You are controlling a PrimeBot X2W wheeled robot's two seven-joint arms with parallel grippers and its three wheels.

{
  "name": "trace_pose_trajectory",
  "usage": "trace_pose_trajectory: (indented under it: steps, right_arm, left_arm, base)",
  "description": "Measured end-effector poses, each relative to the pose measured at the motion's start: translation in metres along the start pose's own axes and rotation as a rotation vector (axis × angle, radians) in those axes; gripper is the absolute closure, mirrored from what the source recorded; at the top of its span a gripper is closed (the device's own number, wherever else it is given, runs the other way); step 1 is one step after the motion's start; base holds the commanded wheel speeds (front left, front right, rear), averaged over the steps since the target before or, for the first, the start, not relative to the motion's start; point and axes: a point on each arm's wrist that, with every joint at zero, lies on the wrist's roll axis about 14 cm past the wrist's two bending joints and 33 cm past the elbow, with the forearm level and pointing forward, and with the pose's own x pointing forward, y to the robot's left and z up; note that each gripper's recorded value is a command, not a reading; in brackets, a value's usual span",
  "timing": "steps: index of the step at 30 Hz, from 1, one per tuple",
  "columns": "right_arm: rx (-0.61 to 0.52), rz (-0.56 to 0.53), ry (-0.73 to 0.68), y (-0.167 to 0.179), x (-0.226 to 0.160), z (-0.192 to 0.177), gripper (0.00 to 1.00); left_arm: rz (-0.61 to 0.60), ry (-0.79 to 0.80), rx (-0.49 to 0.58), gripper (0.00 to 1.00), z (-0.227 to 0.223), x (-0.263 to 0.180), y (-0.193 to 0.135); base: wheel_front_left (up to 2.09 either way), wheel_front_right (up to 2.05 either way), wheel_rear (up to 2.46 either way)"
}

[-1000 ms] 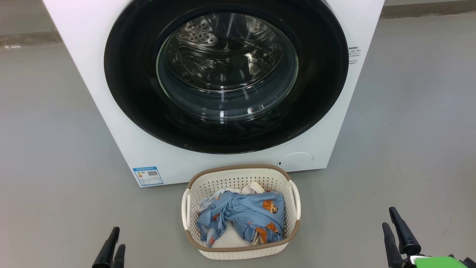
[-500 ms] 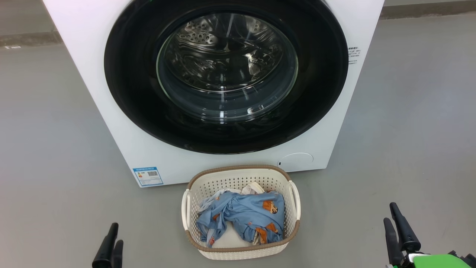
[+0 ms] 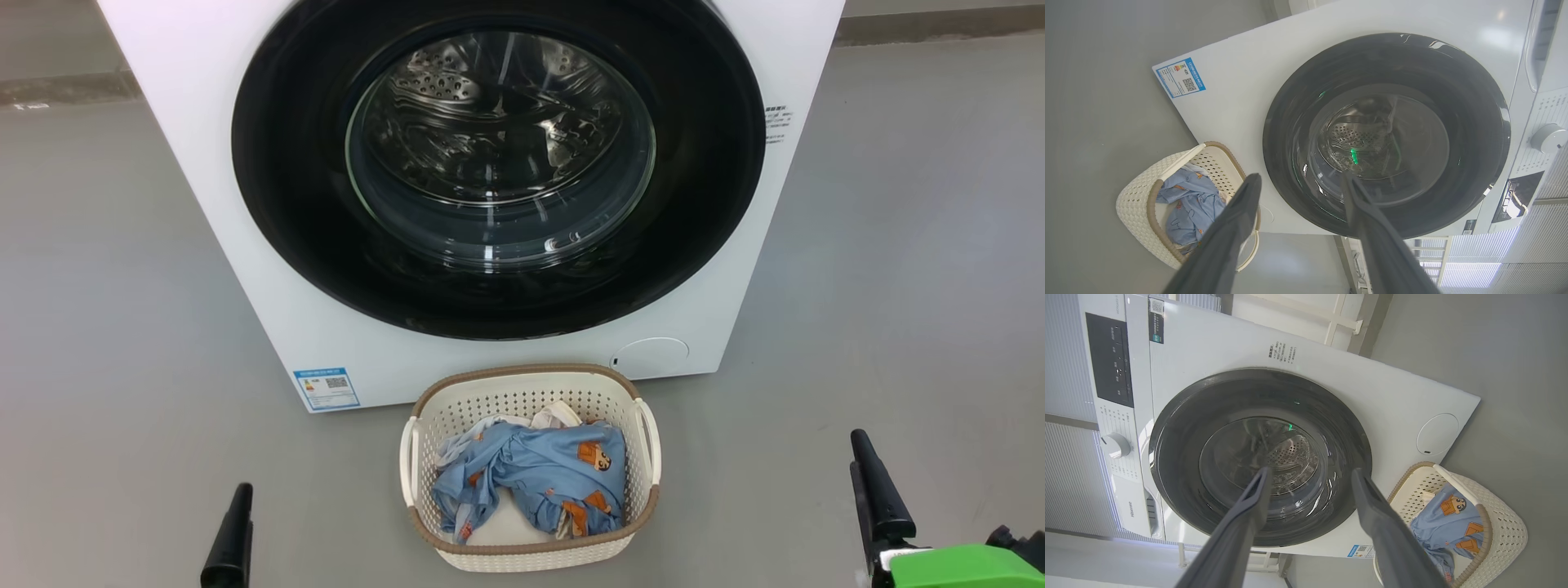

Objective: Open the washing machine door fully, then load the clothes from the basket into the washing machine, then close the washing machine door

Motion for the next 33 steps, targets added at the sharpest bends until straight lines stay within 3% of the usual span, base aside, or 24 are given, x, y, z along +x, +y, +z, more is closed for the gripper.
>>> trace_pose_trajectory:
  steps: [19, 33]
  right_arm:
    - [-0.464, 0.09, 0.044, 0.023, 0.001, -0.014, 0.0]
    - [-0.689, 0.128, 0.042, 0.027, -0.002, -0.018, 0.0]
  left_arm:
    - [-0.058, -0.032, 0.413, 0.0, 0.013, -0.001, -0.017]
    - [-0.086, -0.037, 0.661, 0.0, 0.016, -0.005, -0.022]
  base:
    - [0.0, 0.0, 0.0]
    - [0.0, 0.0, 0.0]
